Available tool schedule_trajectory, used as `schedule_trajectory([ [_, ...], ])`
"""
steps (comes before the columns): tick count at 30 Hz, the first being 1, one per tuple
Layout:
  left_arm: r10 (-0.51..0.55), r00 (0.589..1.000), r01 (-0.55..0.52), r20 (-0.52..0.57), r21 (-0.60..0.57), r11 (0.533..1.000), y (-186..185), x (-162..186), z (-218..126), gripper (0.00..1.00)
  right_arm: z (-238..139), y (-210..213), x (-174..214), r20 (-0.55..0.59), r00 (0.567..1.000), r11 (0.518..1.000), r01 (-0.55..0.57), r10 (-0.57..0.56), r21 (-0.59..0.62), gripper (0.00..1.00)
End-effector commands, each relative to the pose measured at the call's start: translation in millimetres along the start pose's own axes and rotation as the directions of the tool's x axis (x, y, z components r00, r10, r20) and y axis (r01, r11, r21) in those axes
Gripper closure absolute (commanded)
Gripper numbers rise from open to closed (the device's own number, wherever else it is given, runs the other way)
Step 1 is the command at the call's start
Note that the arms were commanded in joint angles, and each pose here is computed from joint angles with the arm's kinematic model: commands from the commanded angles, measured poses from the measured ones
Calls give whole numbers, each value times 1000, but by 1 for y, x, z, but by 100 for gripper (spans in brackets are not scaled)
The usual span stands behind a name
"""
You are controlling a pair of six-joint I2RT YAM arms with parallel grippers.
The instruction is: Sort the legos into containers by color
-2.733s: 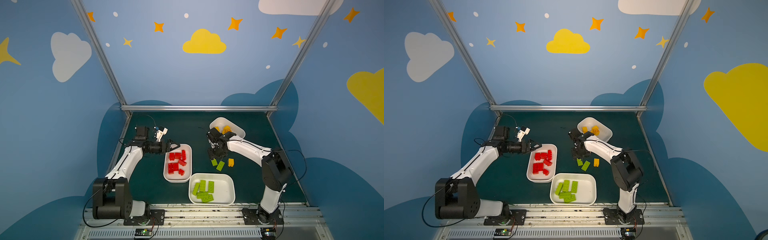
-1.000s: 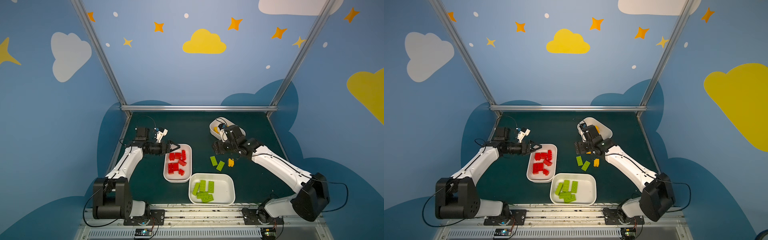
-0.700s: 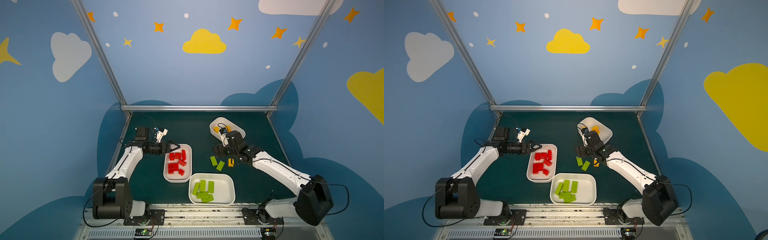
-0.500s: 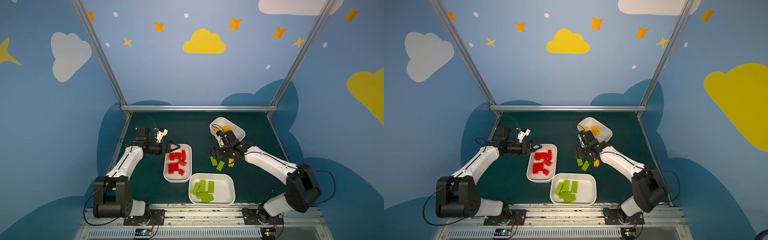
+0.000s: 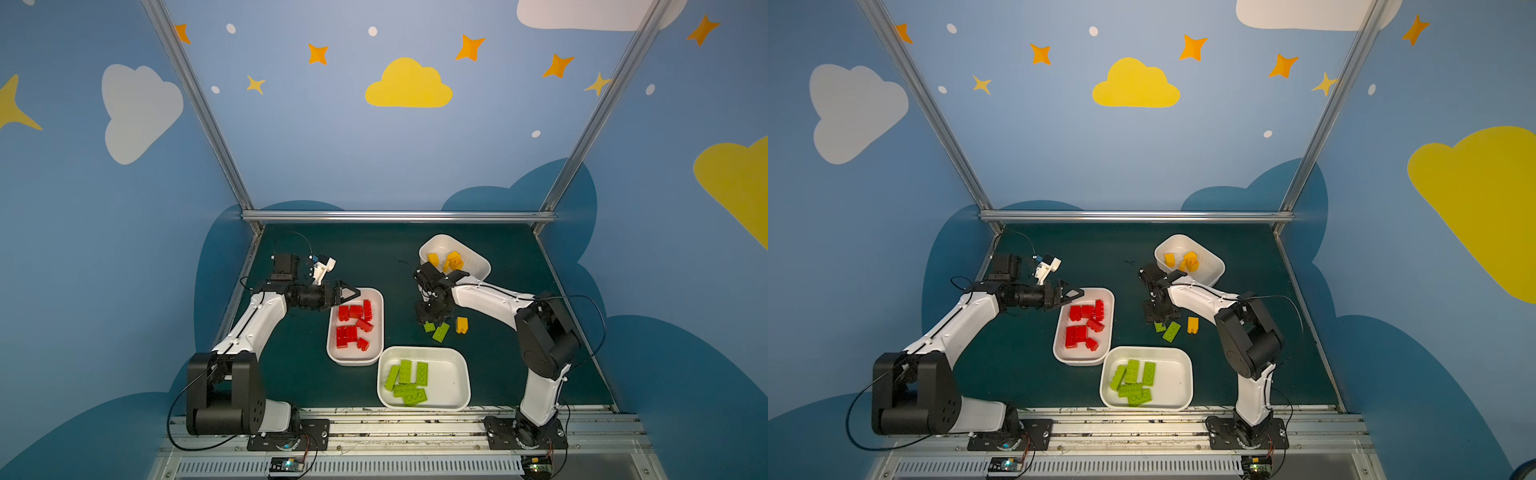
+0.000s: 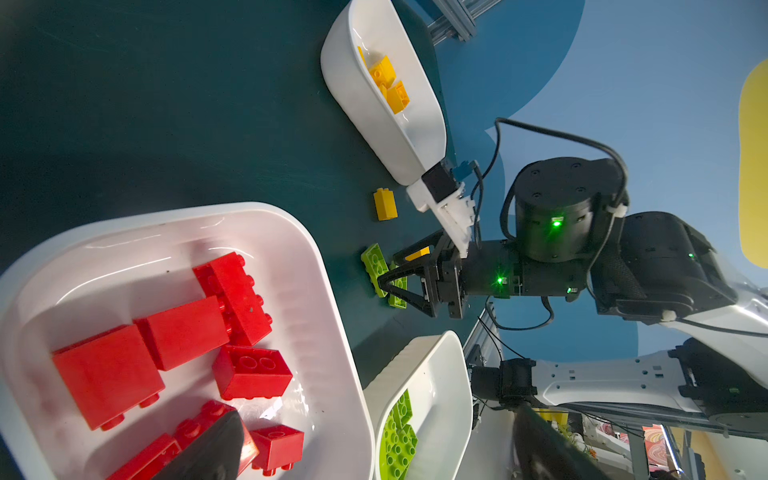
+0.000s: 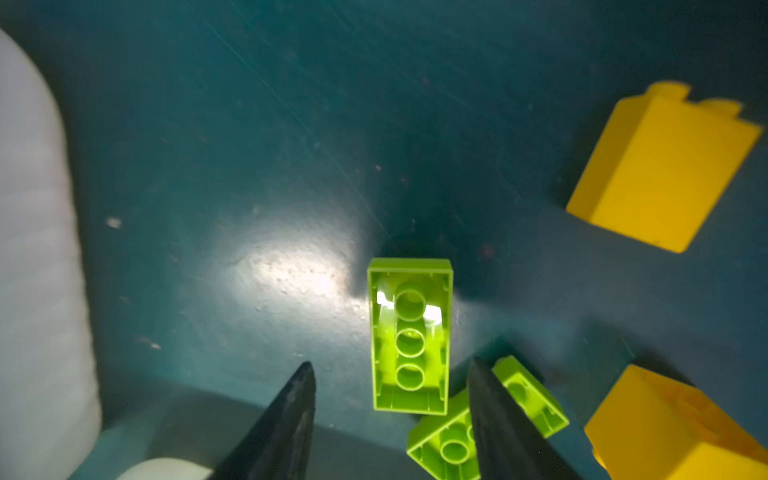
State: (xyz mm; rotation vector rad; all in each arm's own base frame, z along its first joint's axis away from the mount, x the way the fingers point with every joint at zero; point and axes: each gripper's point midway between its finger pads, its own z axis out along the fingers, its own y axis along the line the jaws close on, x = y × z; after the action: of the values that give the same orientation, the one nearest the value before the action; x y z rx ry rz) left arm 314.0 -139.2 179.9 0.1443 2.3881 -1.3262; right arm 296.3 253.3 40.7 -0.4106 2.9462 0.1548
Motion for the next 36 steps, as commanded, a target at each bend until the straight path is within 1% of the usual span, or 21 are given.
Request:
schedule_trajectory([
  [1, 6, 1000, -6, 1, 9, 1000, 0, 0, 0, 0, 5, -4, 6, -42, 999, 999, 6, -4, 50, 43],
  [5, 5, 1000, -5, 1, 8, 1000, 1, 0, 0, 1, 8, -6, 4, -33, 999, 998, 14, -12, 69, 45],
  [7, 2, 1000, -2, 0, 11, 1000, 1, 1, 1, 1, 12, -5, 4, -40, 999, 998, 17, -15, 64, 48],
  [9, -1, 1000, 1, -1, 10, 1000, 2, 2, 1, 1, 17, -4, 6, -57, 998, 998, 16, -13, 62, 52],
  [13, 5, 1000, -5, 0, 6, 1000, 1, 3, -1, 0, 17, -9, 7, -60, 998, 996, 29, -24, 88, 70],
  [17, -2, 1000, 2, 0, 10, 1000, 2, 3, 1, 1, 13, -13, 4, -50, 999, 995, 27, -22, 97, 70],
  [21, 2, 1000, -2, 0, 13, 1000, 1, 3, 1, 0, -12, -11, -2, -1, 1000, 997, 29, -30, 74, 72],
  [25, 6, 1000, -6, 0, 12, 1000, -1, 1, 0, 1, -57, -5, -1, 66, 997, 999, 38, -39, 15, 71],
  [27, 8, 1000, -8, 1, 14, 1000, -1, 1, 0, 0, -75, -1, 9, 72, 995, 997, 69, -67, -24, 71],
  [29, 6, 1000, -6, -1, 15, 1000, -1, 1, 0, 0, -90, 4, 26, 61, 990, 989, 134, -130, -58, 71],
  [32, 7, 1000, -7, -3, 17, 1000, -1, 1, 0, 1, -106, 13, 64, 12, 974, 964, 227, -228, -135, 71],
  [36, 8, 1000, -7, -5, 19, 1000, 0, 2, 1, 0, -121, 21, 112, -50, 948, 930, 298, -315, -213, 72],
])
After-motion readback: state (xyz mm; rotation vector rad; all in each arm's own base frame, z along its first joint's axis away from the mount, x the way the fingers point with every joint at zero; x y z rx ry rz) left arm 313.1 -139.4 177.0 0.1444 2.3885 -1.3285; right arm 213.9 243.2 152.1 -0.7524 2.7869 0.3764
